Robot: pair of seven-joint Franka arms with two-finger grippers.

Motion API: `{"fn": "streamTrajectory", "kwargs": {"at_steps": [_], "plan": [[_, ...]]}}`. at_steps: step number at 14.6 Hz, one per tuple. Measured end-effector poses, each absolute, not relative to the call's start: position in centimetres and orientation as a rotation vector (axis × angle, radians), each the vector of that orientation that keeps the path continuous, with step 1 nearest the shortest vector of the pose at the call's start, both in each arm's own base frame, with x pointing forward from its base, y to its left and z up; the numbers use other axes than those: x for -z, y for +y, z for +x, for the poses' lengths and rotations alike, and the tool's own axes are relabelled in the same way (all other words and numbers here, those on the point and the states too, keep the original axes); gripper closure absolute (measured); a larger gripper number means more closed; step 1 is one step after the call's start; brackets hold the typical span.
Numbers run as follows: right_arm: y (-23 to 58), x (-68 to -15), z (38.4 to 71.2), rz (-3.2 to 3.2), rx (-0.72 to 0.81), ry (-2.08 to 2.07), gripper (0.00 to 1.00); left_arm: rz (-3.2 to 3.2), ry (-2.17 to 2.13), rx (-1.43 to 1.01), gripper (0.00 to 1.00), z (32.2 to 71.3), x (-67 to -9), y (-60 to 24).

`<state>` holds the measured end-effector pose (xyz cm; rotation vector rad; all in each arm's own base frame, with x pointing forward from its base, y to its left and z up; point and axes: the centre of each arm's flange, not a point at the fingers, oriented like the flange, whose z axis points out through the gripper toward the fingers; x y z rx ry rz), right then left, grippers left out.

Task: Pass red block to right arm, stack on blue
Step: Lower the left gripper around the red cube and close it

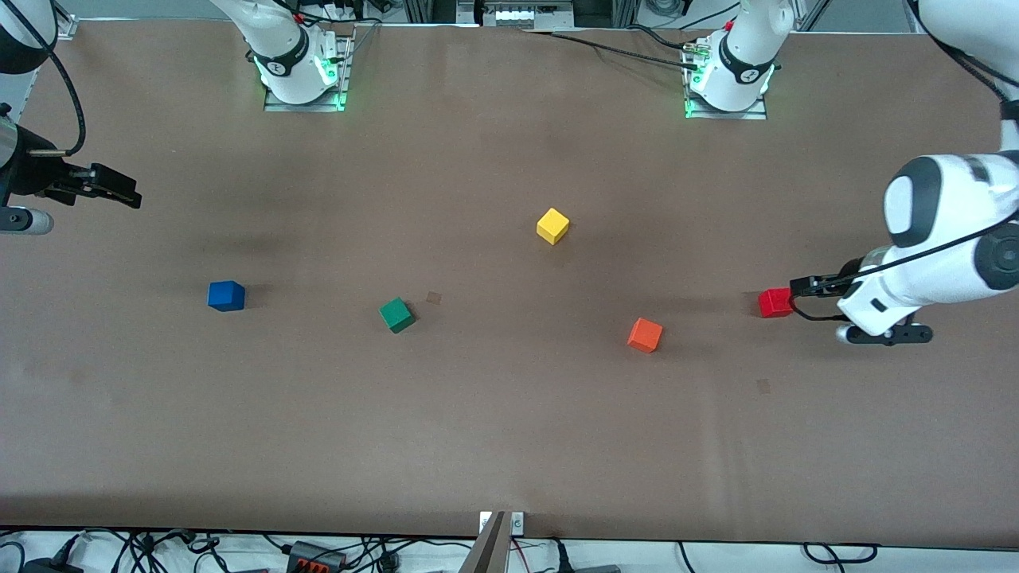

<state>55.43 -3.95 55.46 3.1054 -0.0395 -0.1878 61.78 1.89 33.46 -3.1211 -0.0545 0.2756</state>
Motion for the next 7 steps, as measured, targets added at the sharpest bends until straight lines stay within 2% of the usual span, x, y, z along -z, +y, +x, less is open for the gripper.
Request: {"fn": "streamTrajectory", "kwargs": {"at_steps": [7], "plan": [[-3.8,-55.5,55.4,3.105,0.187,-0.035,0.0,-3.143,-0.031,-0.017,0.0,56.2,-22.6,1.2]]}}
